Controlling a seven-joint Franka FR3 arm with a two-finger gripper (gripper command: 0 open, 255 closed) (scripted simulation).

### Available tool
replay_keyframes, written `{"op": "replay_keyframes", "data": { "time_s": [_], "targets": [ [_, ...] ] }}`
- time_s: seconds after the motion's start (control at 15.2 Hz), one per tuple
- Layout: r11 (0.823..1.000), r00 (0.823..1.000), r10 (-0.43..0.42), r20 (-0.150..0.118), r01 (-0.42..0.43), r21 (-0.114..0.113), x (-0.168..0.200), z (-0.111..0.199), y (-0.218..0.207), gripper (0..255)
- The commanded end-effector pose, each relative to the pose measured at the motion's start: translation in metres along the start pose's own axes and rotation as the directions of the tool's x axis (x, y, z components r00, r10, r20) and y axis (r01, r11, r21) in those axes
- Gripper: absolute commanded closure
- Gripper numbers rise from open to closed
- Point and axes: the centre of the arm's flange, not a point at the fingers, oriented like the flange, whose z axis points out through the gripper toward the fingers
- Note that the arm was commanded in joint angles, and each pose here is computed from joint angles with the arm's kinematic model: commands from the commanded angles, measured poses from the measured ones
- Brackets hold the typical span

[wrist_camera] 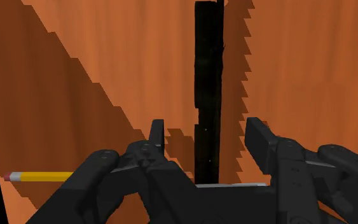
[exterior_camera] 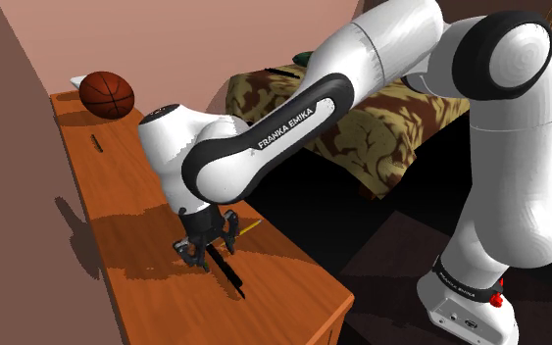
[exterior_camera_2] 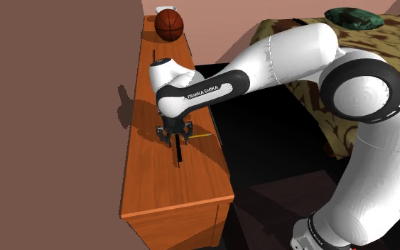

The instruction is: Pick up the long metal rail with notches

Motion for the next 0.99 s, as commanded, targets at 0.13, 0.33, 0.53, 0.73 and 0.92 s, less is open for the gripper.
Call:
{"op": "replay_keyframes", "data": {
  "time_s": [0.13,0.33,0.53,0.73,0.92],
  "targets": [
    [1.0,1.0,0.0,0.0,0.0,0.0,0.0,0.0,0.0,255],
    [1.0,1.0,0.0,0.0,0.0,0.0,0.0,0.001,0.0,255],
    [1.0,1.0,0.0,0.0,0.0,0.0,0.0,0.001,0.0,255],
    [1.0,1.0,0.0,0.0,0.0,0.0,-0.002,-0.015,0.001,255],
    [1.0,1.0,0.0,0.0,0.0,0.0,-0.004,-0.031,0.002,255]
  ]
}}
